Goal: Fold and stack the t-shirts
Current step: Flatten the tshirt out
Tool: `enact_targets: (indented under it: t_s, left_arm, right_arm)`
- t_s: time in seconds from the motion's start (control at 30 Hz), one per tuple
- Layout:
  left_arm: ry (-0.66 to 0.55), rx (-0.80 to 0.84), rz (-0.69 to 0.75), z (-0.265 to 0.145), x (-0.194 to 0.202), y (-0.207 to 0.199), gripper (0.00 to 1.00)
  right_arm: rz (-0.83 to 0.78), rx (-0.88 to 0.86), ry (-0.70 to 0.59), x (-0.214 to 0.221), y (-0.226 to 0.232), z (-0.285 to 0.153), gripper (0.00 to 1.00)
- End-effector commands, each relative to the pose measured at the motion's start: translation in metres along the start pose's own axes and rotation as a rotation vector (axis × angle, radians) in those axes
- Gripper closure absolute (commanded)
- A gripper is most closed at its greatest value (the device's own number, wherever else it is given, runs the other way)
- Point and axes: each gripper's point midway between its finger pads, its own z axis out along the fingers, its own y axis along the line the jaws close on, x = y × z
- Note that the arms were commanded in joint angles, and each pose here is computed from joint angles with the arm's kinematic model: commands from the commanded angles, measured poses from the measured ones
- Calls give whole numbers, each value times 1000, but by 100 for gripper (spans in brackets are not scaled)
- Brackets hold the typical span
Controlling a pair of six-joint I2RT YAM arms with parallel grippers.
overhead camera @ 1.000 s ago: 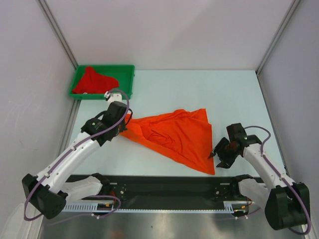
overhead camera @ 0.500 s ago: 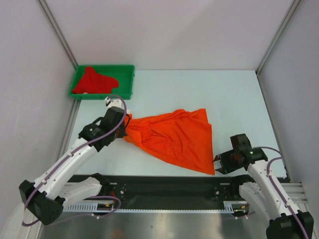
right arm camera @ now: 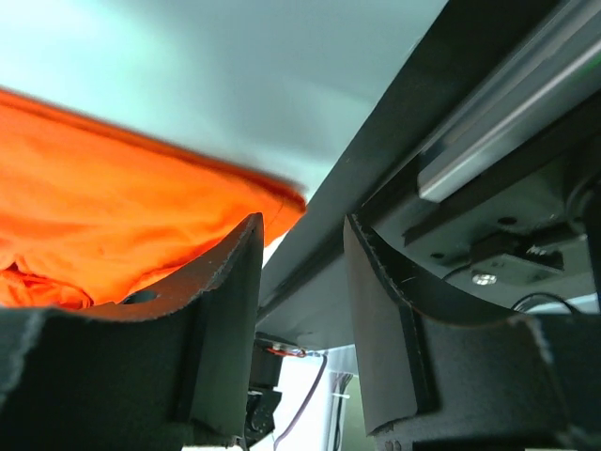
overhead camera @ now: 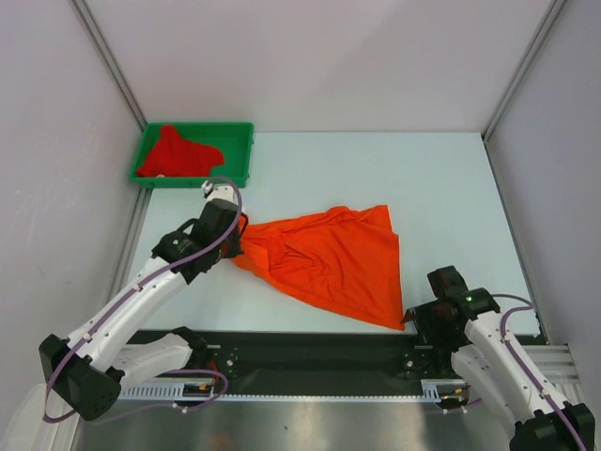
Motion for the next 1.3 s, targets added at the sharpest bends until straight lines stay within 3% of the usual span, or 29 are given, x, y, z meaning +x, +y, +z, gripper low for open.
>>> enact_targets:
  t_s: [0.0, 0.57, 0.7, 0.73, 0.8, 0.9, 1.1, 1.27]
  left_arm:
    - [-27, 35, -1, -1, -9, -9, 100]
    - [-16, 38, 7, 1, -8, -11, 100]
    - [-19, 38, 6, 0, -10, -11, 100]
    - [-23, 37, 3, 0, -10, -11, 100]
    - [-31, 36, 1, -2, -13, -10, 100]
    - [-48, 39, -3, -6, -18, -10, 99]
    - [-164, -1, 9, -27, -53, 1, 100]
    - [-350, -32, -13, -66, -122, 5, 100]
  right_arm:
    - [25, 9, -5, -1, -2, 7, 56]
    - [36, -9, 18, 4, 12, 22, 59]
    - [35, -5, 4, 2, 11, 22, 78]
    - [30, -6, 3, 2, 11, 22, 89]
    - [21, -20, -6, 0, 14, 19, 100]
    - [-19, -68, -42, -4, 29, 3, 100]
    - [-263, -225, -214, -30, 92, -60, 100]
    - [-505, -389, -361, -51, 159, -137, 100]
